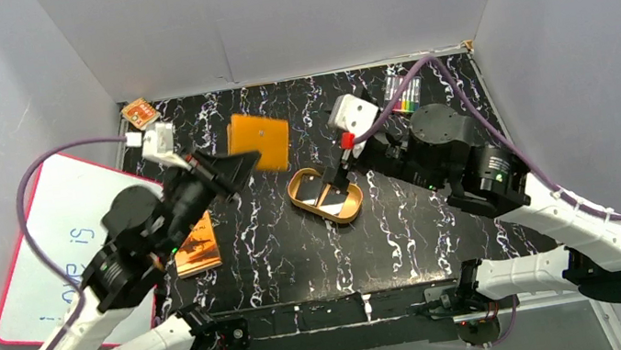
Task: Put the credit cards into the card holder
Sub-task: Turn over the card holder.
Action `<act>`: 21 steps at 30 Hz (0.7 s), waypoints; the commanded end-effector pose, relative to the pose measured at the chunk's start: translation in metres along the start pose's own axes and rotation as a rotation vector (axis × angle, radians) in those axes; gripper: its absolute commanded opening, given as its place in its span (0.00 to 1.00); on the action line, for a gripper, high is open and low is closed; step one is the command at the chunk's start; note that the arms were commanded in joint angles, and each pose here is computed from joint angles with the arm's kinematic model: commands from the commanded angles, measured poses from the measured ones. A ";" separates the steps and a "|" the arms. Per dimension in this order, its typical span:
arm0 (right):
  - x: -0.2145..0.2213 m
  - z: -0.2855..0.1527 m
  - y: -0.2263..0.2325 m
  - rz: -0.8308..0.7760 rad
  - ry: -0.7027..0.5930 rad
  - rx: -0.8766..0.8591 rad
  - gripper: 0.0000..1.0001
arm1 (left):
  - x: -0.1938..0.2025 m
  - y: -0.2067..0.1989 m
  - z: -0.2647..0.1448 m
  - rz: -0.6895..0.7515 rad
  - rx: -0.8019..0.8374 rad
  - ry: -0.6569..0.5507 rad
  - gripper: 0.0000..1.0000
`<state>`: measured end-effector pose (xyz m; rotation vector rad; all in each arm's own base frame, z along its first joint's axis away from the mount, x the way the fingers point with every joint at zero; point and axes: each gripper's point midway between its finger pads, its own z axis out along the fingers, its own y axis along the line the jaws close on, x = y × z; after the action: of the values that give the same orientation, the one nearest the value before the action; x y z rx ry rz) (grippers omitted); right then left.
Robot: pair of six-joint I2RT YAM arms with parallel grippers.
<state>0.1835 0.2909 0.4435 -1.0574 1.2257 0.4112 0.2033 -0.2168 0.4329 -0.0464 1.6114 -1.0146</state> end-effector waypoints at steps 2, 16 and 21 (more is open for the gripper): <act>-0.052 -0.022 0.019 0.258 -0.115 -0.177 0.99 | 0.043 -0.033 -0.068 0.177 0.366 0.227 0.00; -0.107 -0.066 0.086 0.542 -0.318 -0.651 0.95 | 0.065 -0.080 -0.155 0.325 0.968 0.176 0.00; -0.099 -0.075 0.102 0.579 -0.264 -0.740 0.86 | 0.056 -0.085 -0.169 0.371 1.028 0.114 0.00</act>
<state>0.0561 0.3165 0.4670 -1.1660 1.2387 1.3580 0.0294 -0.2160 0.3958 0.9089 1.2367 -1.4382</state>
